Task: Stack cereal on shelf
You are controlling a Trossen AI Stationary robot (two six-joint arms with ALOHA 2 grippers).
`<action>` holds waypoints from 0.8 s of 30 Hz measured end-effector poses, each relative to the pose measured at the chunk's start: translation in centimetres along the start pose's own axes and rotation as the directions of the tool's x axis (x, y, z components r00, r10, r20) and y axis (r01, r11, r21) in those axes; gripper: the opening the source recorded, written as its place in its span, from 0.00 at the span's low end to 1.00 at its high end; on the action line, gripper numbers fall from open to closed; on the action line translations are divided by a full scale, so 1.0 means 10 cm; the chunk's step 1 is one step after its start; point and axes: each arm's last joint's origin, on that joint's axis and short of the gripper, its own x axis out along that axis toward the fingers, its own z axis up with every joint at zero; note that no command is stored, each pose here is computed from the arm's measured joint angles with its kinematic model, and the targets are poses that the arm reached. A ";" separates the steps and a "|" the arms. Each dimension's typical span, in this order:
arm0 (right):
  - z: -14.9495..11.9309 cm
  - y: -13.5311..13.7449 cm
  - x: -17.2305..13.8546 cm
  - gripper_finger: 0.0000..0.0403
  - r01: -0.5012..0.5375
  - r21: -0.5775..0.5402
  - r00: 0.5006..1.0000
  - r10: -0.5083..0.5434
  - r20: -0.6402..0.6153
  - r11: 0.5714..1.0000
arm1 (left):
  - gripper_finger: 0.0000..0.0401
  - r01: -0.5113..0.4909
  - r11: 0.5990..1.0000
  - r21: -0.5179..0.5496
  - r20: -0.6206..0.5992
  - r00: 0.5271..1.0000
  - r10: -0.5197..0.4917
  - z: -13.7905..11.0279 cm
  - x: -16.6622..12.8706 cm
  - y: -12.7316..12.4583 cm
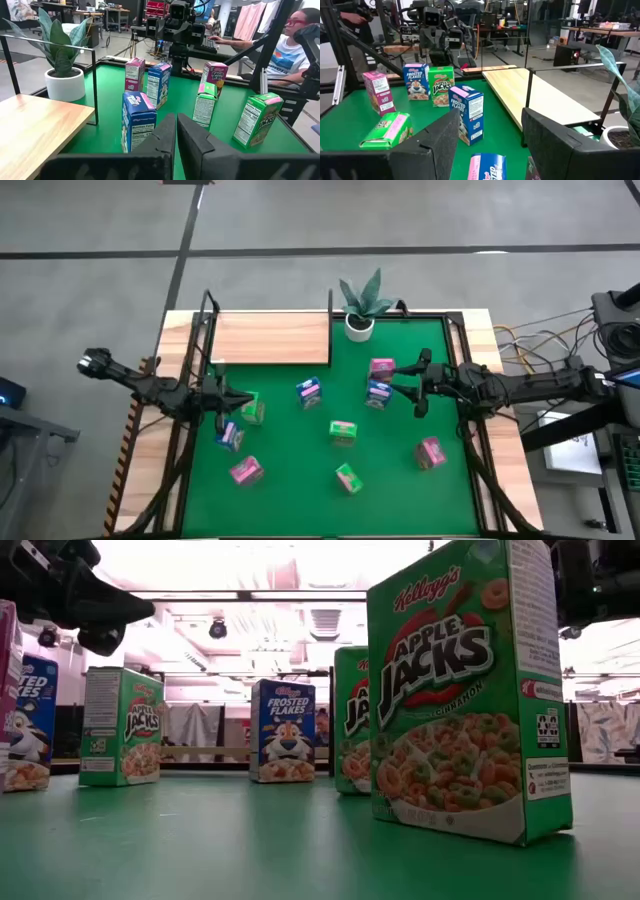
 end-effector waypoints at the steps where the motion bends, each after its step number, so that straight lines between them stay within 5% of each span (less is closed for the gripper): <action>1: 0.00 0.00 0.00 0.51 0.000 0.000 1.000 0.000 -0.001 1.000 | 0.00 0.000 1.000 -0.002 0.000 1.000 0.000 0.00 0.00 0.00; 10: -0.01 0.00 0.00 0.51 0.001 0.001 1.000 -0.001 -0.010 1.000 | 0.00 -0.004 1.000 -0.011 0.001 1.000 0.004 0.00 0.00 0.00; 16: -0.01 0.00 0.00 0.51 0.001 0.001 1.000 -0.001 -0.011 1.000 | 0.00 -0.124 0.977 -0.172 0.030 0.991 0.131 0.01 0.01 0.03; 24: -0.02 -0.01 0.00 0.51 0.030 -0.013 0.999 -0.031 -0.015 0.999 | 0.00 -0.129 0.950 -0.284 0.002 0.991 0.135 0.19 0.06 -0.04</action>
